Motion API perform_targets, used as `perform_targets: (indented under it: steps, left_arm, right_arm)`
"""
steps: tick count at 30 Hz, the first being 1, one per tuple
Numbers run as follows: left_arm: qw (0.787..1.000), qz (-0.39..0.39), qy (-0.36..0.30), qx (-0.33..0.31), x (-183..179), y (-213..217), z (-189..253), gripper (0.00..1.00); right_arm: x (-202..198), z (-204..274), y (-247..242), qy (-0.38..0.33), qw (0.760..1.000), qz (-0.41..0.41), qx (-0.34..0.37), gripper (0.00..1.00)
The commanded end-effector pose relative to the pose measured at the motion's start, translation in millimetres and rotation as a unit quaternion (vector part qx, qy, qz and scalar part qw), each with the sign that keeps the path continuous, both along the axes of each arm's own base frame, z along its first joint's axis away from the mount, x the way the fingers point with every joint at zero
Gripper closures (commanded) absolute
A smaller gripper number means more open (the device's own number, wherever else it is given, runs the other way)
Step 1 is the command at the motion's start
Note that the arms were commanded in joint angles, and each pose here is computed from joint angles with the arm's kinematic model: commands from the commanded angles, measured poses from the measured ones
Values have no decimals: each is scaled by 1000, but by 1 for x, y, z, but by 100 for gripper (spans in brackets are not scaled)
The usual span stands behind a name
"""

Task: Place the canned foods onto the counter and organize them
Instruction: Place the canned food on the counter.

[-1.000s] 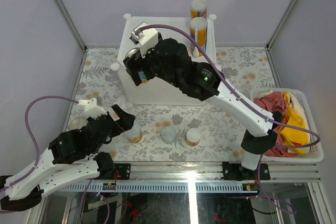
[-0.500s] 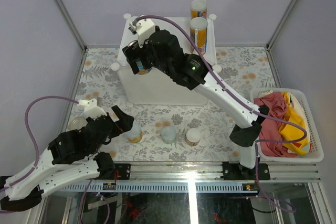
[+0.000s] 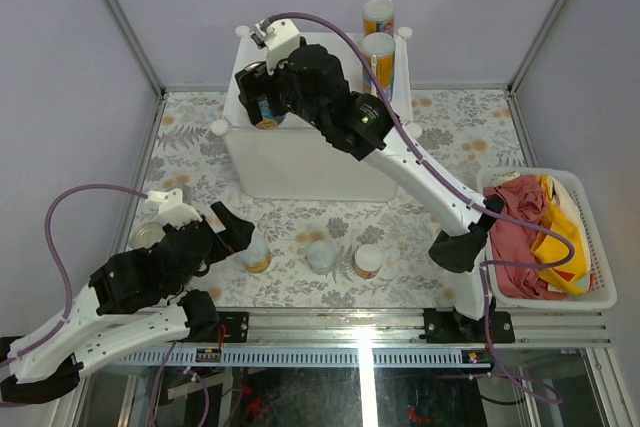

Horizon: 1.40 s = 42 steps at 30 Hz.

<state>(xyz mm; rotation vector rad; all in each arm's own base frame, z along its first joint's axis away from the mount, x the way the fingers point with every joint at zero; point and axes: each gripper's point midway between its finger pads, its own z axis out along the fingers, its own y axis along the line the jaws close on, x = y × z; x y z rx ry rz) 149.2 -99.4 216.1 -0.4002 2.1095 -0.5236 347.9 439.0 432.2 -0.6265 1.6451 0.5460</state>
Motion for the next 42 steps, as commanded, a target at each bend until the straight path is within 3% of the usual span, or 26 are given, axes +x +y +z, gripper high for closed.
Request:
perform_targets:
  steps: [1, 16, 42]
  left_arm:
    - [1000, 6, -12, 6, 2, 4, 4, 0]
    - [1000, 6, -7, 5, 2, 2, -3, 0]
    - [999, -25, -30, 14, 10, -13, 1, 0]
  right_arm:
    - [1, 123, -17, -110, 980, -3, 166, 95]
    - [45, 129, -36, -132, 974, -40, 182, 95]
    - [115, 106, -109, -133, 960, -198, 145, 91]
